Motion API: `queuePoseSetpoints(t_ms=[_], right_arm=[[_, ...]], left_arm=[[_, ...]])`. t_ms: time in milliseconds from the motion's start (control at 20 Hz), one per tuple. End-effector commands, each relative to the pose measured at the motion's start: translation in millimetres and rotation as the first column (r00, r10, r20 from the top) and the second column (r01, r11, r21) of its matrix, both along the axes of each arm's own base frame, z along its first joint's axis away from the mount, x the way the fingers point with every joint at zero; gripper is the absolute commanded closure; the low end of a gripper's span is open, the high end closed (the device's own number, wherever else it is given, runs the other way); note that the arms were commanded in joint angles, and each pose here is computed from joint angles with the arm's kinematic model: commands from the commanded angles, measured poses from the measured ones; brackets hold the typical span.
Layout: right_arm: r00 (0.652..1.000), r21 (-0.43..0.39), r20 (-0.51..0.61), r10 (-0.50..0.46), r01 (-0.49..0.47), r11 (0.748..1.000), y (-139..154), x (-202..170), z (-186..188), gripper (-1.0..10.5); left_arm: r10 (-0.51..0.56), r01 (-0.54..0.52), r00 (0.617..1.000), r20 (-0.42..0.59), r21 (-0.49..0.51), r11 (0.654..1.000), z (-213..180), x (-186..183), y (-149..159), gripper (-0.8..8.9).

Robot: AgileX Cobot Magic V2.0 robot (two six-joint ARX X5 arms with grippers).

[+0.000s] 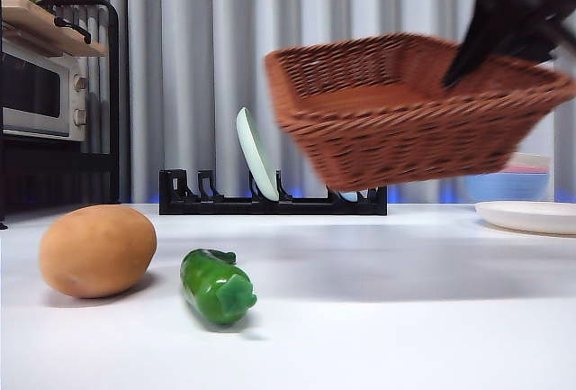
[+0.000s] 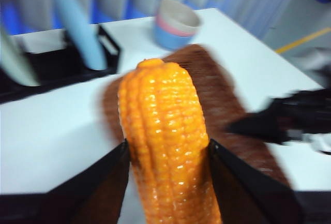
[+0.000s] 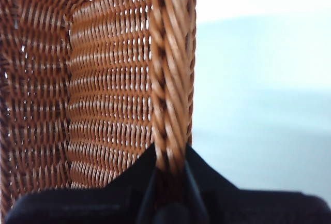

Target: Pick up the basket,pick up the corn from the table,pick up the potato from the table,pick up the cucumber from the table,put all items into the basket

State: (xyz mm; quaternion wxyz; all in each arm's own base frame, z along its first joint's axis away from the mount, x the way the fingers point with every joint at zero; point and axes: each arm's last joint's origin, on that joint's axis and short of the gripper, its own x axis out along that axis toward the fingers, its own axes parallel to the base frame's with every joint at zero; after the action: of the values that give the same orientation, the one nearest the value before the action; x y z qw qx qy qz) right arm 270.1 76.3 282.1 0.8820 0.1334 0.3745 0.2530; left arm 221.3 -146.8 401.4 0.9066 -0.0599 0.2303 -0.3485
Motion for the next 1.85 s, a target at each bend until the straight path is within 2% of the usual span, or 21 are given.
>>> queuePoseSetpoints(t_ms=[50,250,450,500,550,600,650,850,1100,1150,1250,1400,1500,1700,1850], right_arm=[[1.0,0.078,-0.009,0.016,-0.015,0.997,19,5,-2,9.5],[0.997,0.122,0.035,0.072,-0.076,0.99,42,1,2,9.5],[0.997,0.138,0.028,0.071,-0.074,0.988,45,0,3,9.5],[0.997,0.139,0.026,0.071,-0.074,0.988,45,0,3,9.5],[0.997,0.139,0.025,0.07,-0.073,0.988,45,0,3,9.5],[0.997,0.139,0.025,0.07,-0.073,0.988,45,0,3,9.5],[0.997,0.139,0.025,0.07,-0.073,0.988,45,0,3,9.5],[0.997,0.138,0.025,0.069,-0.072,0.988,45,0,3,9.5],[0.998,0.139,0.04,0.041,-0.046,0.989,38,4,4,9.5],[0.998,0.14,0.045,0.033,-0.039,0.989,36,5,4,9.5],[0.999,0.142,0.049,0.016,-0.022,0.99,31,7,4,9.5],[0.999,0.143,0.049,-0.016,0.009,0.99,22,11,5,9.5],[0.998,0.144,0.049,-0.034,0.027,0.989,16,13,5,9.5],[0.997,0.144,0.049,-0.062,0.054,0.988,8,15,4,9.5],[0.996,0.143,0.05,-0.069,0.061,0.988,6,16,5,9.5]], left_arm=[[-0.012,0.015,0.998,-0.07,0.044,0.999,-18,1,-23,8.22],[0.047,-0.024,0.993,-0.11,0.195,0.981,-49,2,-63,8.22],[0.019,0.032,0.983,-0.182,0.271,0.962,-80,9,-89,7.87],[0.017,0.041,0.98,-0.198,0.287,0.957,-86,10,-93,6.61],[0.019,0.045,0.978,-0.209,0.298,0.954,-90,12,-95,4.36],[0.019,0.047,0.977,-0.214,0.302,0.952,-92,12,-95,2.77],[0.02,0.047,0.977,-0.214,0.303,0.952,-92,12,-95,2.2],[0.017,0.041,0.98,-0.198,0.286,0.957,-77,6,-88,2.21],[-0.016,0.043,0.992,-0.122,0.22,0.974,-3,-41,-44,2.21],[-0.011,0.034,0.994,-0.105,0.224,0.974,7,-55,-29,2.21],[0.042,-0.007,0.993,-0.111,0.298,0.955,12,-74,-6,2.21],[0.141,-0.034,0.969,-0.204,0.453,0.891,-2,-87,12,2.21],[0.203,-0.054,0.949,-0.241,0.511,0.858,-20,-87,12,2.21],[0.271,-0.077,0.919,-0.285,0.544,0.835,-69,-78,4,2.21],[0.312,-0.108,0.902,-0.298,0.545,0.832,-111,-67,2,2.21]])
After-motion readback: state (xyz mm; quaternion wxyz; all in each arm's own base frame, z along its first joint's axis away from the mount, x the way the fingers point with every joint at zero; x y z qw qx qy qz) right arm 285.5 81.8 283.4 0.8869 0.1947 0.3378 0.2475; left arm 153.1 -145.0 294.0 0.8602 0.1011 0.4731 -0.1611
